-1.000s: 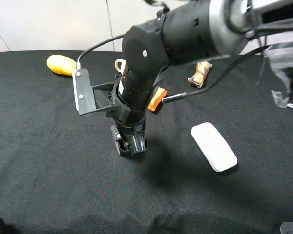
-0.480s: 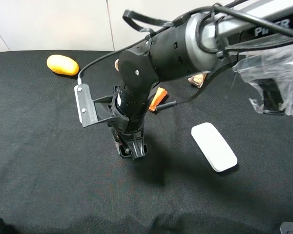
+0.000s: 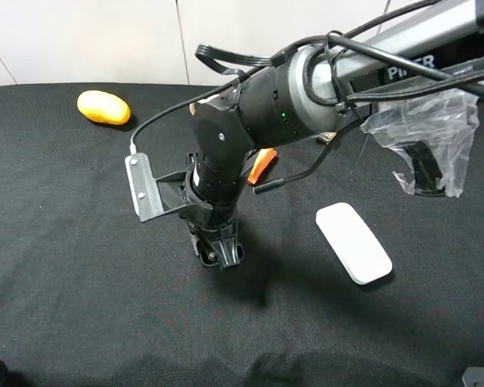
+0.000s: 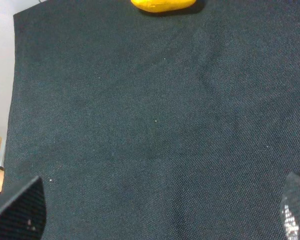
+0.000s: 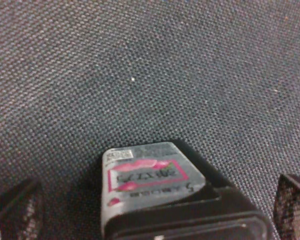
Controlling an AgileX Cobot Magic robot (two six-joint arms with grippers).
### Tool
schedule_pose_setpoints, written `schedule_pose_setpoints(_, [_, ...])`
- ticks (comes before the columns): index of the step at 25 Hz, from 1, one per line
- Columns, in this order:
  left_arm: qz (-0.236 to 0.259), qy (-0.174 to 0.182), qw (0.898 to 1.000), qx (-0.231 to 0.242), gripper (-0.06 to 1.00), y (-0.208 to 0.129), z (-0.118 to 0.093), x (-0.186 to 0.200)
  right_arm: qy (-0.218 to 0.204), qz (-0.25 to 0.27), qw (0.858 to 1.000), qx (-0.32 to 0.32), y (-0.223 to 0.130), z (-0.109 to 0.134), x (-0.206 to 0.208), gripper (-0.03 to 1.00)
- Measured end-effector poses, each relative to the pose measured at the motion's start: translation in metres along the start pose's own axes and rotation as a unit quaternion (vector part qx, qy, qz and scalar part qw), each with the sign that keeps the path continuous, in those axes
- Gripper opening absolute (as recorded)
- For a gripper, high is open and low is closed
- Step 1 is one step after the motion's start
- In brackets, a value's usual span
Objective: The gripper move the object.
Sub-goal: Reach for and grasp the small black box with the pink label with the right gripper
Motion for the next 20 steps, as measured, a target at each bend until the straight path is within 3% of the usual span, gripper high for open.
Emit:
schedule_pose_setpoints(8, [0.0,0.0,1.0,0.0,0.99,0.0,0.0,0.0,0.001,-0.002,1.0,-0.003,0.0005,0.0002,0.0,0.69])
schedule_pose_setpoints(20, [0.0,0.0,1.0,0.0,0.99,0.0,0.0,0.0,0.002,-0.003,1.0,-0.006,0.0009,0.0006,0.0,0.34])
Point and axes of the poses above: a point on each arm's last joint axis where the gripper is mounted, x pointing back along that axis away from the gripper, z along the wrist's bending axis when the last joint is at zero, y = z × x, the point moved 5 cm from there along -x, pointing out along that axis toward the gripper, and after that the axes turned 2 degrees about x, right-handed, at the moved point
